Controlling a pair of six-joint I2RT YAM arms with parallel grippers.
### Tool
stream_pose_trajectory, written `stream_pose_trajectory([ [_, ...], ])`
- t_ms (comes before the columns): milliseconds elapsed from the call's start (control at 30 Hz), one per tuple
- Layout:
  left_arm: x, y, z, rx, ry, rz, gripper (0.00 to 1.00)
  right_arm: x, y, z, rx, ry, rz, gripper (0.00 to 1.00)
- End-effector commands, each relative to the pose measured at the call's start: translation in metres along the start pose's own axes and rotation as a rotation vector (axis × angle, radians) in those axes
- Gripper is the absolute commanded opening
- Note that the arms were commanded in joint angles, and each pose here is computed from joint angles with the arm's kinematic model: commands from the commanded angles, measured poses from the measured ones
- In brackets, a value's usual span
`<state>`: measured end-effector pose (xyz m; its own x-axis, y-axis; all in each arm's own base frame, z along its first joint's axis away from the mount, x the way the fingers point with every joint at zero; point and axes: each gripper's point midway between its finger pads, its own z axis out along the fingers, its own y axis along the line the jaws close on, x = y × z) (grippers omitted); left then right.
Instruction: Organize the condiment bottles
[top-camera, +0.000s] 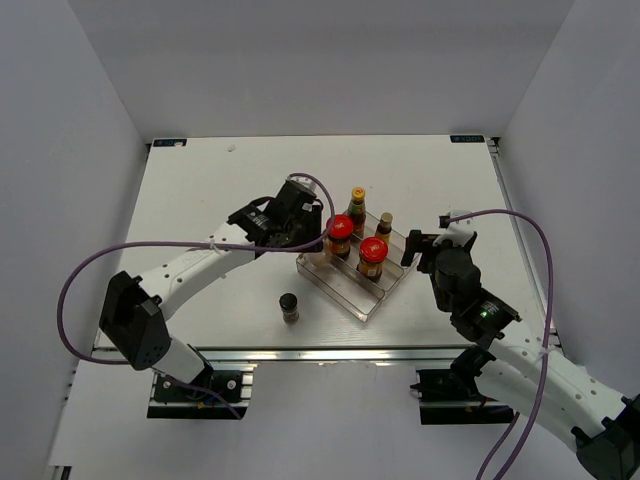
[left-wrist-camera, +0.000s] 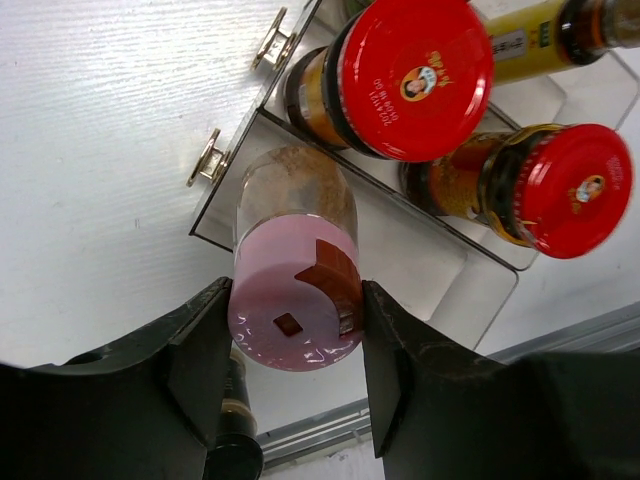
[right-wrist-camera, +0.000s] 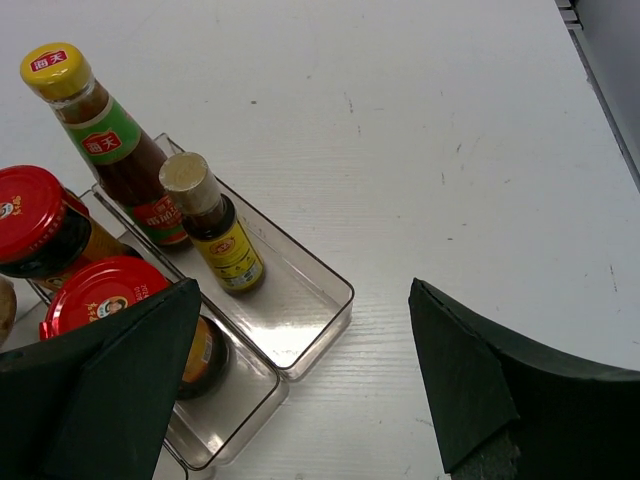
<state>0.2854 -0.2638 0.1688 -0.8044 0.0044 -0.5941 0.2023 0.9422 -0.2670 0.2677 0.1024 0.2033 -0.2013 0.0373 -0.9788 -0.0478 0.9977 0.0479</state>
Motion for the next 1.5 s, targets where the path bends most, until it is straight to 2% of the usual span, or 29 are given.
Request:
stream_pose_trajectory([
  [0, 0.006, 0.004, 0.006, -0.038, 0.021, 0.004, 0.48, -0.011, -0.007, 0.001, 0.037, -0.044, 0.029, 0.89],
  [200, 0.007, 0.011, 0.014, -0.089, 0.017, 0.008, 0.50, -0.009, -0.007, 0.002, 0.037, -0.036, 0.024, 0.89],
  [267, 0.011, 0.013, 0.018, -0.098, 0.037, 0.021, 0.61, -0.009, -0.007, 0.002, 0.038, -0.034, 0.023, 0.89],
  [400, 0.017, 0.018, 0.025, -0.121, 0.052, 0.032, 0.74, -0.008, -0.009, 0.003, 0.043, -0.032, 0.018, 0.89],
  [533, 0.022, 0.023, 0.030, -0.149, 0.069, 0.033, 0.74, -0.008, -0.010, 0.002, 0.050, -0.032, 0.016, 0.89],
  [700, 0.017, 0.023, 0.024, -0.149, 0.053, 0.028, 0.81, -0.010, -0.009, 0.001, 0.037, -0.039, 0.025, 0.89],
  [867, 0.003, 0.013, 0.010, -0.089, -0.010, 0.016, 0.83, -0.010, -0.007, 0.001, 0.025, -0.038, 0.025, 0.89],
  [967, 0.005, 0.009, 0.006, -0.061, -0.004, 0.019, 0.84, -0.009, -0.006, 0.001, 0.021, -0.036, 0.024, 0.89],
  [1200, 0.002, 0.000, -0.018, 0.007, -0.037, 0.027, 0.88, -0.016, 0.009, -0.004, -0.086, -0.054, 0.017, 0.89],
  [1300, 0.007, 0.005, -0.037, 0.015, -0.039, 0.021, 0.93, -0.018, 0.012, -0.005, -0.109, -0.060, 0.014, 0.89],
  [1367, 0.025, 0.016, -0.042, -0.010, 0.004, 0.016, 0.98, -0.017, 0.014, -0.005, -0.120, -0.062, 0.014, 0.89],
  [1400, 0.029, 0.020, -0.048, -0.014, 0.001, 0.007, 0.98, -0.017, 0.015, -0.005, -0.120, -0.064, 0.012, 0.89],
  [1467, 0.054, 0.037, -0.048, -0.068, 0.067, -0.014, 0.98, -0.015, 0.015, -0.004, -0.118, -0.058, 0.005, 0.89],
])
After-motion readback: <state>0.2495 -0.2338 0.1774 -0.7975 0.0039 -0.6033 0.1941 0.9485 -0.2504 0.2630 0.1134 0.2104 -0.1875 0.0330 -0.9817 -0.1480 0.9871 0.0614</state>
